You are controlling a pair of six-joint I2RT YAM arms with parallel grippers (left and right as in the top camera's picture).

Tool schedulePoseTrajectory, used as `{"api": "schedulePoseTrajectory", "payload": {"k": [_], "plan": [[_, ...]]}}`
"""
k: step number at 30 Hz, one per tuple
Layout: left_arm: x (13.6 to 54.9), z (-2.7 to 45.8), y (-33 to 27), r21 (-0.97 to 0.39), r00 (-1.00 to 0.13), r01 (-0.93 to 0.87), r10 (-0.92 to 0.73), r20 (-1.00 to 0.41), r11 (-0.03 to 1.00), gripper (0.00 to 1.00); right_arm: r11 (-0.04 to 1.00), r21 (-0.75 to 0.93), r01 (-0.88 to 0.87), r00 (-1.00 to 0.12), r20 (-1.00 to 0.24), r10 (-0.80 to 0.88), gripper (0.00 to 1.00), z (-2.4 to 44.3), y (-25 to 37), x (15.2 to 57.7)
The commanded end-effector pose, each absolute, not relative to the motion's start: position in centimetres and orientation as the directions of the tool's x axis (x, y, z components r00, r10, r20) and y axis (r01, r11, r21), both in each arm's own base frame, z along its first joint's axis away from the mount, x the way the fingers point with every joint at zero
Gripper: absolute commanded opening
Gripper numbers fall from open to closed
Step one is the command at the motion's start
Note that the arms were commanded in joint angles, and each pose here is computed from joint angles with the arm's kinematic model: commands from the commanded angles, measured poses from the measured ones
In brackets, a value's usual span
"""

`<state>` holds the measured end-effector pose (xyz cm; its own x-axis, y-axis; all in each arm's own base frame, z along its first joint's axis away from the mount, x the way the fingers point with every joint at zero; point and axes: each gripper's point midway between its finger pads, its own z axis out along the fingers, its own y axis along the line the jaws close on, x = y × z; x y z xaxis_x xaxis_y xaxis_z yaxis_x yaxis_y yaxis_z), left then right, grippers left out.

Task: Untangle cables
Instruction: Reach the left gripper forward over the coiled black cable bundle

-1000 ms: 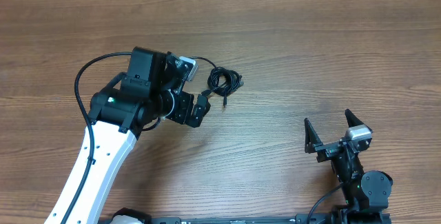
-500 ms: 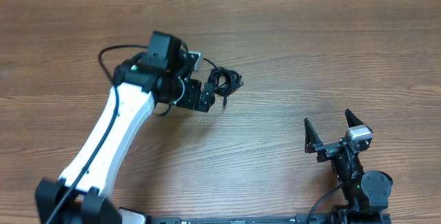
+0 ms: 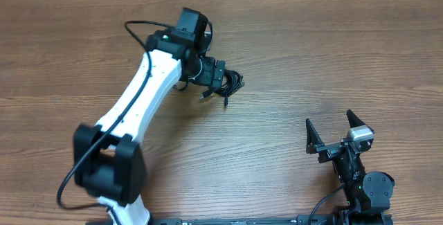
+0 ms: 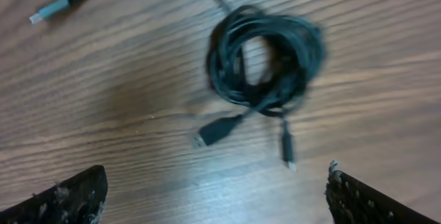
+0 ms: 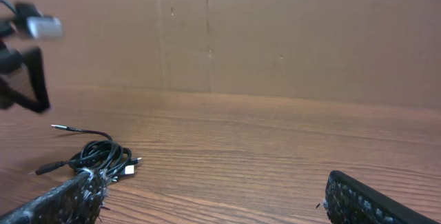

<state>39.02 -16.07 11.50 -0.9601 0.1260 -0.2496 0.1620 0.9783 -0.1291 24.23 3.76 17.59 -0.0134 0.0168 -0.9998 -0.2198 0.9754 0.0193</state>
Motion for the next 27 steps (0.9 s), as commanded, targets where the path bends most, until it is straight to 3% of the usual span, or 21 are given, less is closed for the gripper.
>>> {"api": "schedulePoseTrajectory", "payload": {"k": [1,10,15,27], "plan": [[40.1,8.7,-15.4,-0.08,-0.978,0.045,0.028,-0.209,0.996,1.0,0.976,0.014,-0.218,-0.009,-1.0,0.013,1.0,17.4,3.7,24.2],[42.0,6.1,-17.5,-0.127,-0.971,0.062,0.031,-0.236,0.99,1.0,0.976,0.014,-0.218,-0.009,-1.0,0.013,1.0,17.4,3.7,24.2],[43.0,5.7,-16.7,-0.071,-0.959,0.05,0.028,-0.281,0.996,1.0,0.976,0.014,-0.218,-0.009,-1.0,0.013,1.0,17.4,3.7,24.2],[42.3,3.8,-16.4,-0.068,-0.962,0.049,0.029,-0.271,0.996,0.97,0.976,0.014,-0.218,-0.009,-1.0,0.013,1.0,17.4,3.7,24.2]]}}
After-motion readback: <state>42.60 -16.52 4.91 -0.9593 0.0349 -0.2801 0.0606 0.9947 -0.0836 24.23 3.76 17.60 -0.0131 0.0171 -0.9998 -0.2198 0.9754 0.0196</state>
